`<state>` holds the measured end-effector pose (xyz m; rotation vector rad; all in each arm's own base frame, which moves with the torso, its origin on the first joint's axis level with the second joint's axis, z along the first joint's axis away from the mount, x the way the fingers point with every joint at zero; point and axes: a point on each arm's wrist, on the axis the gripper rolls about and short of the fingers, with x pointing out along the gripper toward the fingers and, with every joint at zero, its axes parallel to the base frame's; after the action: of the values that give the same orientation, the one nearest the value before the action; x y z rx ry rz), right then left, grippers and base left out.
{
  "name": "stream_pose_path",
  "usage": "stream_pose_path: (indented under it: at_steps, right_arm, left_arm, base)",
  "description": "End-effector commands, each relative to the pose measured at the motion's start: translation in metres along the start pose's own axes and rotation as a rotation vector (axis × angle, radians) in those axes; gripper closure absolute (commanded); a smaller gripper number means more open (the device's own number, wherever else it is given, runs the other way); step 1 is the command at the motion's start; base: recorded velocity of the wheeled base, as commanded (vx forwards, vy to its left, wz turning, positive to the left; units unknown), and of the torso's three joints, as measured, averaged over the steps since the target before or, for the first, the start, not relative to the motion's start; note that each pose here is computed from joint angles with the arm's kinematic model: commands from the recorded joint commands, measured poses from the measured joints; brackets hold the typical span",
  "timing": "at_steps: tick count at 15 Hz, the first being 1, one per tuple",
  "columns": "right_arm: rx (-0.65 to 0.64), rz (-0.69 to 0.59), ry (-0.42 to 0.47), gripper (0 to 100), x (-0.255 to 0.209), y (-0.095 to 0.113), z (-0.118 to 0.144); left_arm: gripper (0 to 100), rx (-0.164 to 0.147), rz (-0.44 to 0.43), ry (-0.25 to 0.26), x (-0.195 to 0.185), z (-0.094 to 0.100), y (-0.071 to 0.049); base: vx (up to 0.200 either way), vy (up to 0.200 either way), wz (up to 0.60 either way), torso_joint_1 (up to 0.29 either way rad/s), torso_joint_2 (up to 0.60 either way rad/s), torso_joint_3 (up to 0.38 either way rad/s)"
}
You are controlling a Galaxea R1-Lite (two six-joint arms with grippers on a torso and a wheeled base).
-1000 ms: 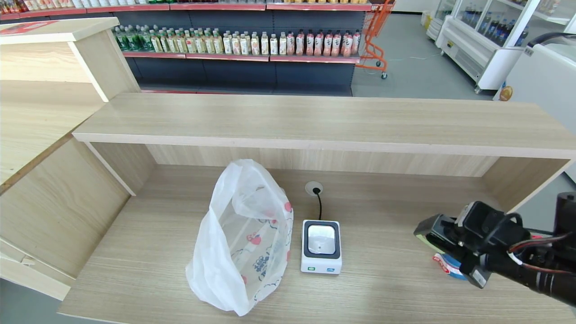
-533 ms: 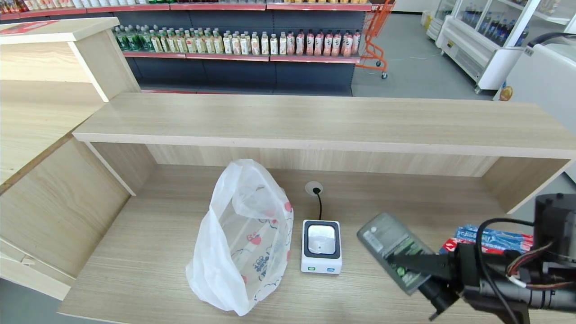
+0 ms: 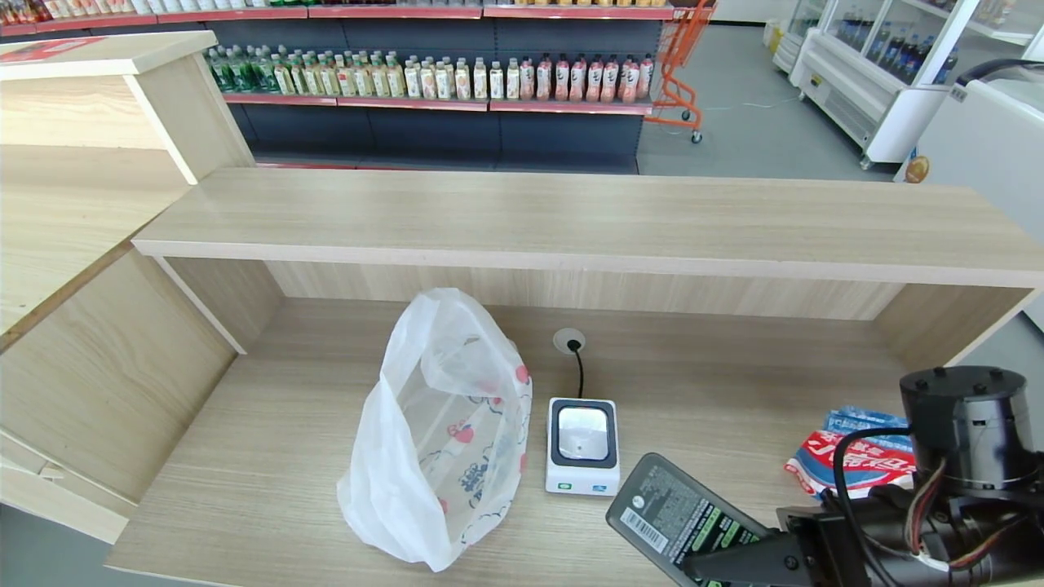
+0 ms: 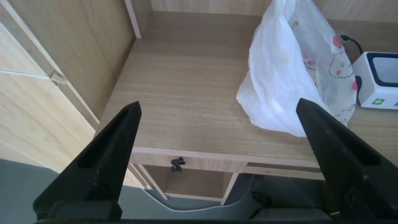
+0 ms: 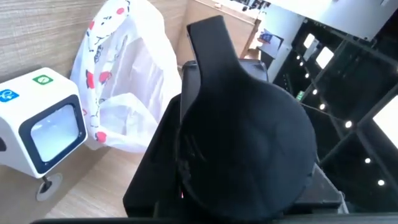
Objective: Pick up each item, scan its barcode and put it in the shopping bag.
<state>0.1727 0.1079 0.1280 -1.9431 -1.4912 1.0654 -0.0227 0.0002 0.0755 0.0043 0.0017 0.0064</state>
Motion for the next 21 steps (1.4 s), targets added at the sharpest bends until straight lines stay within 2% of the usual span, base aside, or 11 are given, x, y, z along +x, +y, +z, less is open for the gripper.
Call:
stream_pose_path:
  at_steps: [1,8,14,15,17,18,19,20,21]
  right_arm:
    - [-0.002,-0.007,-0.01,100,0.003,0.0,0.0]
    - [-0.029,-0.044,-0.044,100,0.02,0.001,-0.002]
    - [-0.013,-0.041,-0.045,100,0.021,0.003,-0.003]
    - [0.022,-0.042,-0.043,100,0.02,0.002,-0.003]
    - [0.289,-0.068,-0.007,100,0.011,-0.014,-0.01]
    - [0.473,-0.072,0.072,100,-0.004,-0.025,-0.017]
    - [0.673,-0.038,0.216,100,-0.026,-0.029,-0.017]
    - [0.824,-0.03,0.39,100,-0.048,-0.035,-0.015]
    - [0.957,-0.03,0.528,100,-0.061,-0.039,-0.012]
  left_arm:
    - [0,0.0,0.001,0.0,0.0,0.0,0.0]
    - [0,0.0,0.0,0.0,0.0,0.0,0.0]
    - [0,0.0,0.003,0.0,0.0,0.0,0.0]
    - [0,0.0,0.003,0.0,0.0,0.0,0.0]
    - [0,0.0,0.0,0.0,0.0,0.0,0.0]
    - [0,0.0,0.001,0.0,0.0,0.0,0.0]
    - [0,0.0,0.001,0.0,0.0,0.0,0.0]
    - [0,0.0,0.001,0.0,0.0,0.0,0.0]
    - [0,0.0,0.0,0.0,0.0,0.0,0.0]
  base:
    - [0.0,0.0,0.0,0.0,0.0,0.0]
    - [0.0,0.0,0.0,0.0,0.0,0.0]
    - [0.0,0.0,0.0,0.0,0.0,0.0]
    - [0.0,0.0,0.0,0.0,0.0,0.0]
    - [0.0,0.0,0.0,0.0,0.0,0.0]
    - [0.0,0.0,0.0,0.0,0.0,0.0]
    - [0.0,0.0,0.0,0.0,0.0,0.0]
    - [0.0,0.0,0.0,0.0,0.0,0.0]
    - [0.0,0.0,0.0,0.0,0.0,0.0]
